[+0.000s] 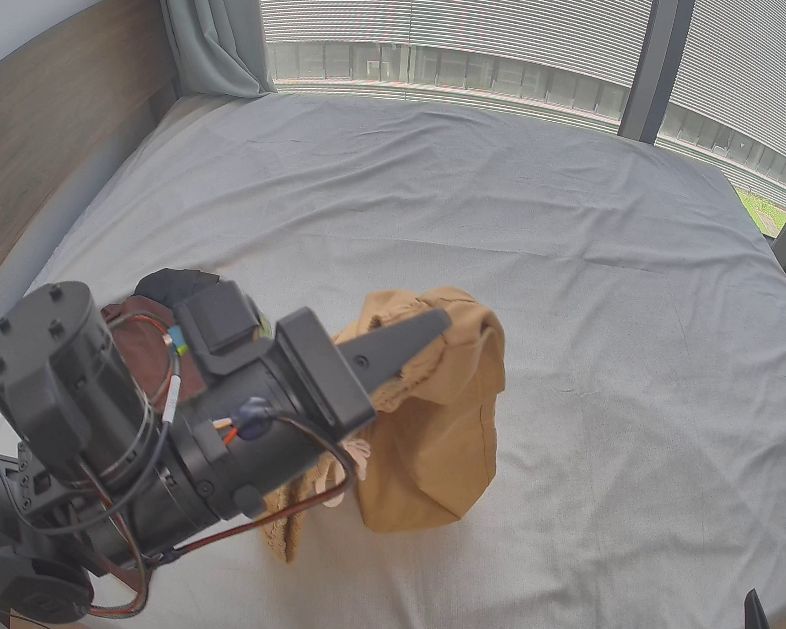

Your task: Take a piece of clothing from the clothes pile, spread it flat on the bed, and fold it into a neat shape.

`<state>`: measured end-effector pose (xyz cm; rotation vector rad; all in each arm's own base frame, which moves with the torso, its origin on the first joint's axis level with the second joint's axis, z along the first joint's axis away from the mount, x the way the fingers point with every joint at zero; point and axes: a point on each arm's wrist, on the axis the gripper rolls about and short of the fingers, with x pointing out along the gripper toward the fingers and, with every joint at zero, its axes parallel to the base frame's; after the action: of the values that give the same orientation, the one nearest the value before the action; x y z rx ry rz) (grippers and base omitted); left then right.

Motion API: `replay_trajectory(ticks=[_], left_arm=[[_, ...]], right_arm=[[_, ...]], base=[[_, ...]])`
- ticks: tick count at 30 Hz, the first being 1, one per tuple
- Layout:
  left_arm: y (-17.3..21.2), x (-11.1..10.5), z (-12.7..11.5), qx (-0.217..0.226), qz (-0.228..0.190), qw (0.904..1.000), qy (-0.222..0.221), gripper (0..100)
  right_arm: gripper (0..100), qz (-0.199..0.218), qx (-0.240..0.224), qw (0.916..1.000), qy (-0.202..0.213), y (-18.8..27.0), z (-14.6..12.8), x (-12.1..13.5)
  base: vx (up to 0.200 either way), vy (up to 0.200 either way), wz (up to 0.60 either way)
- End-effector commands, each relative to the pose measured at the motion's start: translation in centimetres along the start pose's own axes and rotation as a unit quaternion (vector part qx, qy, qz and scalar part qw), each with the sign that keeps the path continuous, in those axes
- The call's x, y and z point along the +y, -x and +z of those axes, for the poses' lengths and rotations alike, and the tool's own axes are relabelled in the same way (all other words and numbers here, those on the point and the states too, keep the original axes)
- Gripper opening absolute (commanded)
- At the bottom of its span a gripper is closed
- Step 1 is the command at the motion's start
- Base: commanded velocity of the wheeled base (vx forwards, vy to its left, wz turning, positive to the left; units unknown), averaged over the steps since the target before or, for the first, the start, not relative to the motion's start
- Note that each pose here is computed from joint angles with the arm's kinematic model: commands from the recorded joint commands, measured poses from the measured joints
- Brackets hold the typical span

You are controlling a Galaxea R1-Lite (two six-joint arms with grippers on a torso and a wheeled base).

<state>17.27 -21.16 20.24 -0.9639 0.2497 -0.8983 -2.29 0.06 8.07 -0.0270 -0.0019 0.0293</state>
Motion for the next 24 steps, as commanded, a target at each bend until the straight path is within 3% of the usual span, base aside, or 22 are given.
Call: replay_trajectory(ticks=[1,10,16,24], left_arm=[[-0.6,0.5,-2.1,0.047,-0.002,0.9989,0.007,0],[-2.1,1.2,-5.6,0.124,-0.017,0.992,0.014,0],[-3.8,0.8,-6.2,0.117,-0.045,0.9917,0.027,0],[-5.1,-2.1,-6.8,0.128,-0.103,0.9844,0.064,0]], right_arm=[[100,0.001,0.001,1.0,0.0,0.0,-0.5,0.0],[100,0.001,0.001,1.0,0.0,0.0,-0.5,0.0],[100,0.0,0.001,1.0,0.0,0.0,-0.5,0.0],[100,0.001,0.001,1.0,0.0,0.0,-0.5,0.0]], base=[[0.0,0.0,0.0],[0.0,0.0,0.0],[0.0,0.0,0.0],[0.0,0.0,0.0]])
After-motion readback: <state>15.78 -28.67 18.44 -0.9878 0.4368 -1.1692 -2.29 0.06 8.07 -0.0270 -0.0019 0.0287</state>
